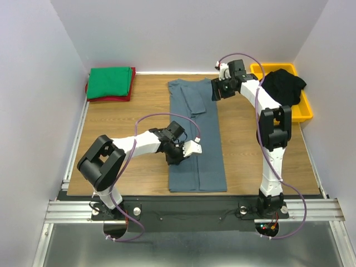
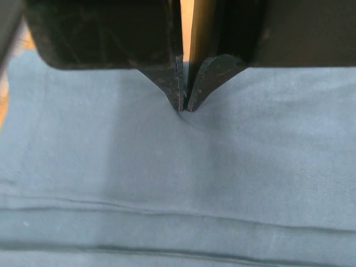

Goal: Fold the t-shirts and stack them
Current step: Fold the tshirt

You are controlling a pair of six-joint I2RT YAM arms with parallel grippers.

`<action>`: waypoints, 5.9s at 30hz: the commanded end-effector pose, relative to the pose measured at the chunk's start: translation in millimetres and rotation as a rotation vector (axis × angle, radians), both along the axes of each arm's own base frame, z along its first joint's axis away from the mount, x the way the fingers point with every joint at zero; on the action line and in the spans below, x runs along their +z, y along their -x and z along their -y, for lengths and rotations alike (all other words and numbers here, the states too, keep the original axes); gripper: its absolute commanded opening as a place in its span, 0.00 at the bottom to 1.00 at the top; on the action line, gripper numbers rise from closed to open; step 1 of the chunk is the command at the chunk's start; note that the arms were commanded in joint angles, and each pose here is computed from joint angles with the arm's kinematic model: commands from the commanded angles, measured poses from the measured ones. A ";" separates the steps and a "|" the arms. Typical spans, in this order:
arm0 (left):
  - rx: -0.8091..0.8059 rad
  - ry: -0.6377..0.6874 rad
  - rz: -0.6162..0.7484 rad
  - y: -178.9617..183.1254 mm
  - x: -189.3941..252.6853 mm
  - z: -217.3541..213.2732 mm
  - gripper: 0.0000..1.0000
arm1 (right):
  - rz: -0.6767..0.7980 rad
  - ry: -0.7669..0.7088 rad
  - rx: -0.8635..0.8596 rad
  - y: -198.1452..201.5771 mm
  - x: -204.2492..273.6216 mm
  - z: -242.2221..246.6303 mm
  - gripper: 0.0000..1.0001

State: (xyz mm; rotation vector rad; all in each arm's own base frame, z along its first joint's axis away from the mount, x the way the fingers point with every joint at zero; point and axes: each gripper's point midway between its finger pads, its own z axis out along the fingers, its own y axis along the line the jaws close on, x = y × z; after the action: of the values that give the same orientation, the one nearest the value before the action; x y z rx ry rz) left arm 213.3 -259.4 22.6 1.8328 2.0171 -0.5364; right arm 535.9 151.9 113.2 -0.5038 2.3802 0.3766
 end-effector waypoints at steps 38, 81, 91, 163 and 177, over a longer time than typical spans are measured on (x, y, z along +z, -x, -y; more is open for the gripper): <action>0.821 0.374 -0.065 -287.2 26.2 -23.6 0.22 | -0.328 -0.075 -0.066 31.1 -131.9 -55.1 0.51; 0.130 0.353 0.322 -34.2 118.6 -63.3 0.49 | -0.285 0.125 0.650 286.9 -61.4 -40.2 0.52; 0.010 0.253 0.297 1.9 94.3 -76.2 0.46 | -0.390 0.144 0.678 340.7 -93.2 -59.2 0.46; -0.308 0.225 0.555 -4.8 87.3 -29.5 0.00 | 0.366 0.521 0.945 289.6 -17.8 -51.0 0.01; -0.305 0.183 0.760 -96.6 102.8 -33.3 0.00 | 0.420 0.560 0.901 186.8 -1.7 -41.6 0.01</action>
State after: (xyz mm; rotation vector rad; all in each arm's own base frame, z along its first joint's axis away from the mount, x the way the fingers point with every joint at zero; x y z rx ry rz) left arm 271.8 -218.4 91.5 1.8984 1.2856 -0.1527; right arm 311.6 186.4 87.5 -1.7623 1.8056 -0.0122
